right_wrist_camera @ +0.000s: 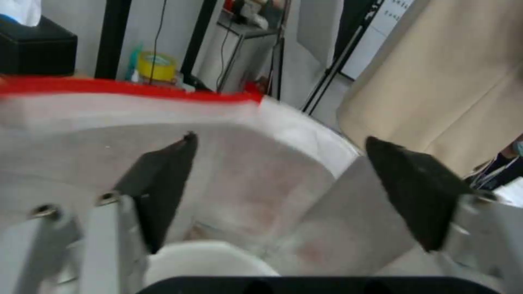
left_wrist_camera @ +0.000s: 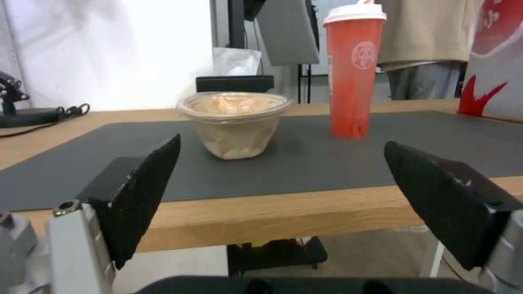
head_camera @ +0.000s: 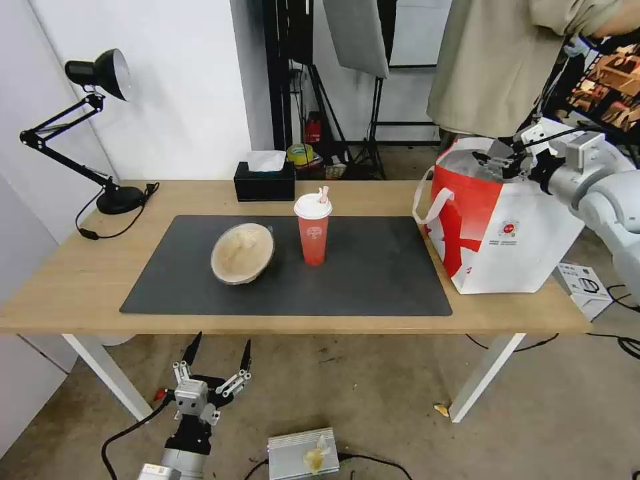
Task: Pick up the trash from the table and place it into the takeout bag.
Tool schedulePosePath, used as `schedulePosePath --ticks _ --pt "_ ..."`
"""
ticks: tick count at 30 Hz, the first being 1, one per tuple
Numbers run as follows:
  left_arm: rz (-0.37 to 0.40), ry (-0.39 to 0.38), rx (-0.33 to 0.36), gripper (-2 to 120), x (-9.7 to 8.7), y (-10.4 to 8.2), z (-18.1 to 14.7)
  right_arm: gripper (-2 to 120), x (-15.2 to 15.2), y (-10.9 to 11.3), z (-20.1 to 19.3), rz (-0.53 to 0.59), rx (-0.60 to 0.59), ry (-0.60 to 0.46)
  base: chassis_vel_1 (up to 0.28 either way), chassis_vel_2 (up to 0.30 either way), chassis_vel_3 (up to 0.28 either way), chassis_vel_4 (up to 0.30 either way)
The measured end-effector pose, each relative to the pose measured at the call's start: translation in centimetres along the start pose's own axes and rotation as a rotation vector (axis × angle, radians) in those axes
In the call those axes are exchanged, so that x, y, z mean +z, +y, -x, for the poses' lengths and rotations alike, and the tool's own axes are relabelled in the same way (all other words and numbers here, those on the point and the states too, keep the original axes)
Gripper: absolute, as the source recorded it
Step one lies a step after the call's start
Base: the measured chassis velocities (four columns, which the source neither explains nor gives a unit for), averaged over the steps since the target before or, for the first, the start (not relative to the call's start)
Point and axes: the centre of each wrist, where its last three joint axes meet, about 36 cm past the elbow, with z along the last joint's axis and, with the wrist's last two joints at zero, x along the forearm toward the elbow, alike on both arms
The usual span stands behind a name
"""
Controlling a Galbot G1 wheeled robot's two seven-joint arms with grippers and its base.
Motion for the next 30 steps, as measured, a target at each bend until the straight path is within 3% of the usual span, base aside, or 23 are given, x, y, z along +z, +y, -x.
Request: schedulePosePath --ticks 5,21,30 --pt "0.0 0.0 0.001 100 0.0 0.0 0.0 96 0.0 -0.2 -0.2 0.0 0.006 0.0 0.0 0.0 0.0 0.0" --pt "-0.005 0.008 -0.002 100 -0.8 0.7 -0.9 98 -2.4 -0.2 -2.6 -0.01 0.006 -0.033 0.0 0.0 0.0 0.0" --pt "-0.02 -0.009 0.0 100 -2.1 1.2 -0.9 100 -3.9 2.5 -4.8 0.104 -0.029 -0.136 0.0 0.0 0.0 0.0"
